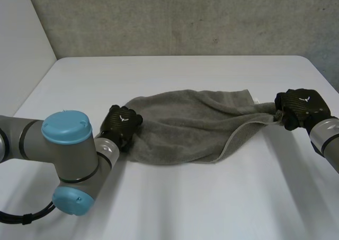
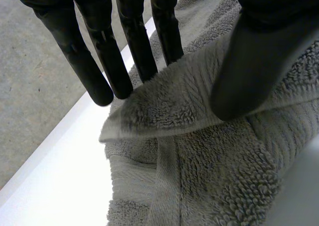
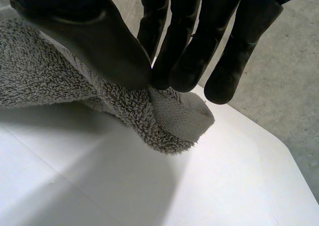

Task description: Fold the towel.

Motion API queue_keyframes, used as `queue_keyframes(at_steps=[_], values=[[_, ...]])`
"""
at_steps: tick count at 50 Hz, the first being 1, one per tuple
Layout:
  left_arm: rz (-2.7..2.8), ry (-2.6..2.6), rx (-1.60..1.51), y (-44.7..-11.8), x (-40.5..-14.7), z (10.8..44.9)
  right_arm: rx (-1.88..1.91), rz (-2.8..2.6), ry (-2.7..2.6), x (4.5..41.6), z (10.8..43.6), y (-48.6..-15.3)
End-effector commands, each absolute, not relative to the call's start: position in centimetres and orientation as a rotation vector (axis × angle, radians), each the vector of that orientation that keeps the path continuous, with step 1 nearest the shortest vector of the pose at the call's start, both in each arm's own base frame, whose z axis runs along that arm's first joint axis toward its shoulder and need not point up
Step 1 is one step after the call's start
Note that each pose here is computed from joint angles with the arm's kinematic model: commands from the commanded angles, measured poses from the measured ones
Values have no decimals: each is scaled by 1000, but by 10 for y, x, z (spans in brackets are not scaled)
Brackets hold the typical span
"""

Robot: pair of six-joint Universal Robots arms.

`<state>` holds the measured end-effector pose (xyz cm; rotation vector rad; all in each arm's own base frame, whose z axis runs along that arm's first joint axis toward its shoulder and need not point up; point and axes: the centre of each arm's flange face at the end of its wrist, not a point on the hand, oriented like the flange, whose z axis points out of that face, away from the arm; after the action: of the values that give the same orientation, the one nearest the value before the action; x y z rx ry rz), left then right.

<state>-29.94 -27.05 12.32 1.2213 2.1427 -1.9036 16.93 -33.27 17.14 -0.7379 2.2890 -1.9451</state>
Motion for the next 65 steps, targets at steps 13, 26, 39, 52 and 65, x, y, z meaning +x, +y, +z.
queue_keyframes(at_steps=[13,26,39,52,65], values=[[-2102,2027,1020,-275,-277,226,-757,-2165,2115,172,279,-316],[-2360,1959,825,-245,-259,363,-967,-2255,2112,175,387,-293],[-1898,2288,860,-303,-247,322,-1405,-1862,2399,212,312,-318],[-1606,2321,1009,-367,-265,245,-1619,-1785,2388,261,237,-365],[-2877,1555,294,-396,-280,428,-846,-2970,1503,297,384,-404]])
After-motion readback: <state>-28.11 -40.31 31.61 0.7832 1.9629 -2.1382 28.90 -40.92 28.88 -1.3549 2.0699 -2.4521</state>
